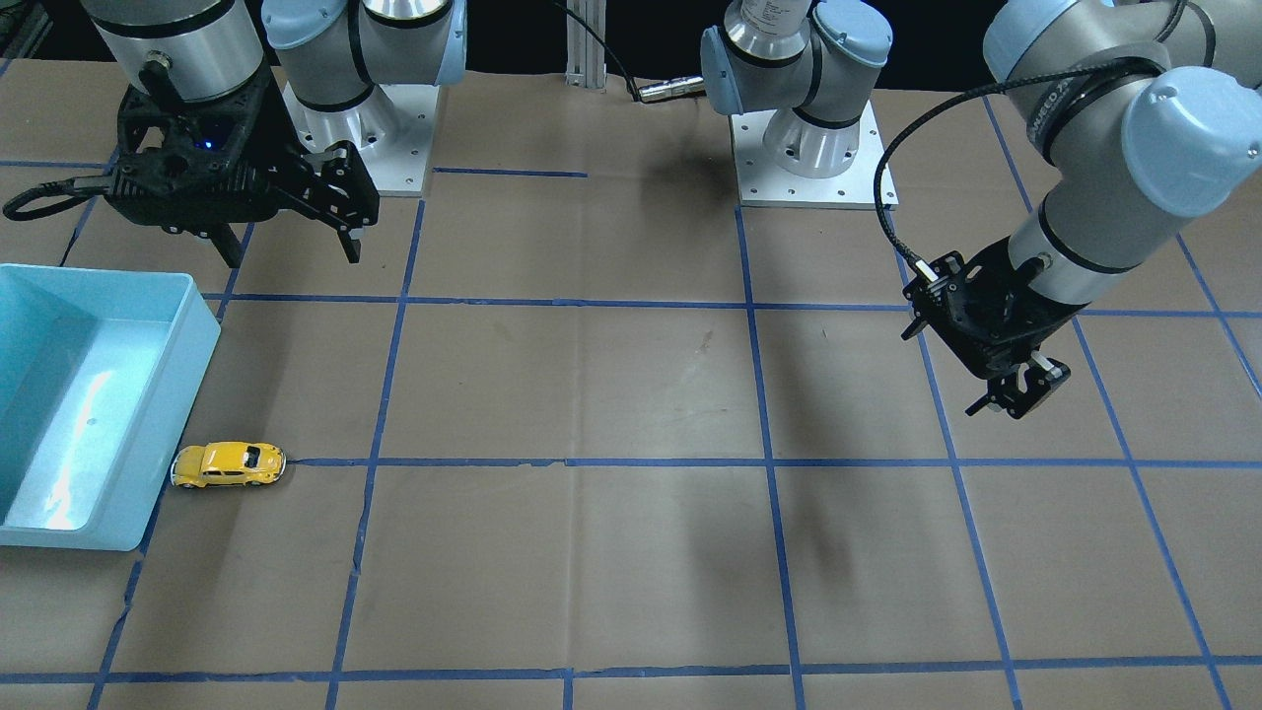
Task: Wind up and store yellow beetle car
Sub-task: 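Lower the right gripper over the car beside the blue box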
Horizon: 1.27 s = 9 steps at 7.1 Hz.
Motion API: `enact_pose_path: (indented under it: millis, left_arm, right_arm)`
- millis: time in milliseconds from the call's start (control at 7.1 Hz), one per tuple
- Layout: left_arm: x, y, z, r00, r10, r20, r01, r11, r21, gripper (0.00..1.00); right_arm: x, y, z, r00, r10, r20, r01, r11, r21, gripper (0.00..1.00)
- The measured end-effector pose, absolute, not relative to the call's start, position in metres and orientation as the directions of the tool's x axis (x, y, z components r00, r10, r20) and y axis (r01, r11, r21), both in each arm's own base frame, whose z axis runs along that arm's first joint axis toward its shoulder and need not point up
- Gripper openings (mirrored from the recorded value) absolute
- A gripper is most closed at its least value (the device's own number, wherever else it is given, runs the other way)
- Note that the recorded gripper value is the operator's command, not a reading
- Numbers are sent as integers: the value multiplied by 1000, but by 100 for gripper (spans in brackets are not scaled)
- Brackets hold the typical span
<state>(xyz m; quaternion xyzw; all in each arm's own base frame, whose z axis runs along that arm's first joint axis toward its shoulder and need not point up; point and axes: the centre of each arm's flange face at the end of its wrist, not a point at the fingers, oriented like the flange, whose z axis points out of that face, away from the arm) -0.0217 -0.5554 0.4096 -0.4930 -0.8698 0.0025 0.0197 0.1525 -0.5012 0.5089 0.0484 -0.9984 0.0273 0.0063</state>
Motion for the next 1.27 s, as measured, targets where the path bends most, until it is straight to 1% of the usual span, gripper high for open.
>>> enact_pose_path:
  millis: [282, 704, 845, 986, 1268]
  left_arm:
    - [-34, -548, 445, -571, 821, 11, 821, 571, -27, 100]
    - [-98, -530, 480, -608, 794, -13, 794, 608, -1, 100]
    - [-117, -518, 486, -648, 762, -13, 762, 648, 7, 100]
    - [-129, -506, 493, -710, 704, -14, 704, 710, 4, 100]
    - [-136, -487, 508, -804, 594, -21, 594, 804, -3, 100]
  right_arm:
    - [153, -509, 504, -994, -105, 11, -105, 993, -47, 100]
    - [152, -517, 495, -994, -106, 8, -106, 994, -41, 100]
    - [152, -516, 493, -991, -133, 9, -133, 991, -31, 100]
    - [151, -517, 488, -978, -210, 10, -210, 978, -16, 100]
    - [150, -525, 463, -918, -398, -1, -397, 917, 35, 100]
